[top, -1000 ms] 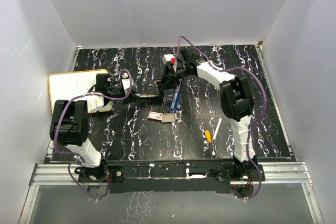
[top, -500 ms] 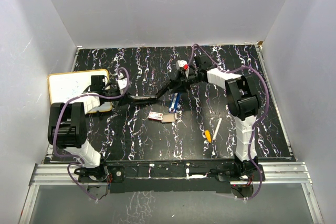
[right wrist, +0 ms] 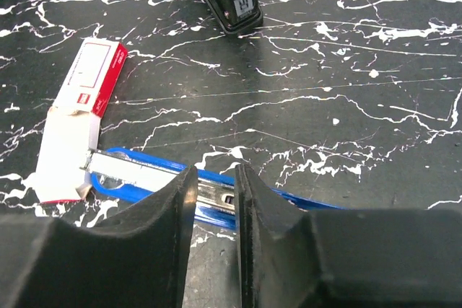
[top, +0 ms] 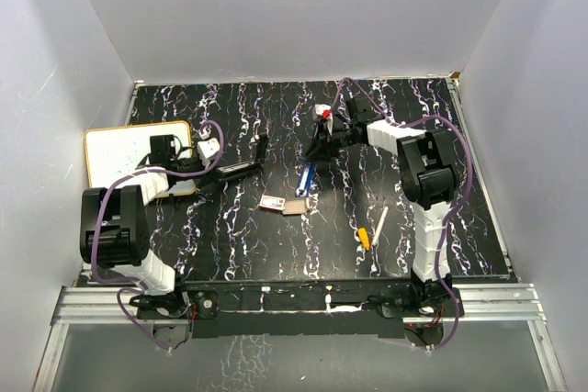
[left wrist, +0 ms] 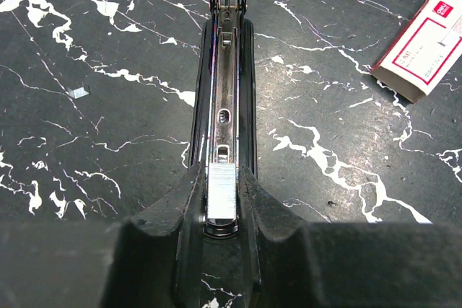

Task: Load the staples into the stapler

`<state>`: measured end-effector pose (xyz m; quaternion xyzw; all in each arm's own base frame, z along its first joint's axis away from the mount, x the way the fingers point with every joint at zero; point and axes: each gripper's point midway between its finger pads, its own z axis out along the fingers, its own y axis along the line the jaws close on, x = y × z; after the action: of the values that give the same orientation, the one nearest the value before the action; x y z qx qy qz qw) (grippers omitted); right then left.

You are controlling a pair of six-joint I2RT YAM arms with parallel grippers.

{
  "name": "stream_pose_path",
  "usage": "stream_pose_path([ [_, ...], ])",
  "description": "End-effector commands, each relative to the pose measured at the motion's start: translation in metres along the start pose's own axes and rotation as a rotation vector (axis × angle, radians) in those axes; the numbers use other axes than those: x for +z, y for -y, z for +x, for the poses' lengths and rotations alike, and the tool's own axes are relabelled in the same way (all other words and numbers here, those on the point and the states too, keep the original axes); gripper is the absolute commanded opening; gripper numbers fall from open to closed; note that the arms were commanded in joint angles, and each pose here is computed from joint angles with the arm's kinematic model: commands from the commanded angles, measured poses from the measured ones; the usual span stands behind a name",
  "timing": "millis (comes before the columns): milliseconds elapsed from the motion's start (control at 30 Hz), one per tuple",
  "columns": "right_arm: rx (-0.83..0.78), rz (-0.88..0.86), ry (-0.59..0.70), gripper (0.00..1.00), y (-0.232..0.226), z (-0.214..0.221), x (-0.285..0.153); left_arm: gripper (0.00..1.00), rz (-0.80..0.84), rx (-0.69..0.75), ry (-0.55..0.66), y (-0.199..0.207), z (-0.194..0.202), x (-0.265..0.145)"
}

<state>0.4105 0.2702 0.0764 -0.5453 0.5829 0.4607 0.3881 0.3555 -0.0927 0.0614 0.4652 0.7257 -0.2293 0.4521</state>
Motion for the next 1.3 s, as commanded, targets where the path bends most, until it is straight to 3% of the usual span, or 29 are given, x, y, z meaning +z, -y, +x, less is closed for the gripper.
stream_pose_path([
  [0,-0.024,0.053,0.012,0.34,0.007,-0.055,0.01,0.0,-0.029,0.046,0.01,-0.003,-0.017,-0.013],
  [167,-0.002,0.149,-0.057,0.53,0.001,-0.107,0.08,0.0,-0.019,-0.011,0.038,-0.001,-0.03,-0.015],
  [267,-0.063,0.072,-0.088,0.6,-0.013,-0.119,0.122,0.0,-0.023,-0.006,0.046,0.001,-0.033,-0.018],
  [367,-0.149,0.03,-0.078,0.73,-0.007,-0.127,0.143,0.0,-0.01,-0.004,0.051,0.008,-0.033,-0.019],
  [433,-0.188,-0.015,-0.072,0.77,-0.005,-0.123,0.154,0.0,0.003,-0.009,0.055,0.013,-0.032,-0.019],
  [633,-0.222,-0.17,-0.061,0.79,-0.032,-0.115,0.183,0.0,0.012,-0.016,0.073,0.017,-0.033,-0.018],
  [1067,-0.177,-0.246,0.015,0.77,-0.044,-0.124,0.21,0.0,0.037,-0.038,0.09,0.024,-0.029,-0.014],
  [1267,-0.142,-0.269,0.044,0.68,-0.047,-0.127,0.22,0.0,0.045,-0.047,0.088,0.028,-0.025,-0.012],
])
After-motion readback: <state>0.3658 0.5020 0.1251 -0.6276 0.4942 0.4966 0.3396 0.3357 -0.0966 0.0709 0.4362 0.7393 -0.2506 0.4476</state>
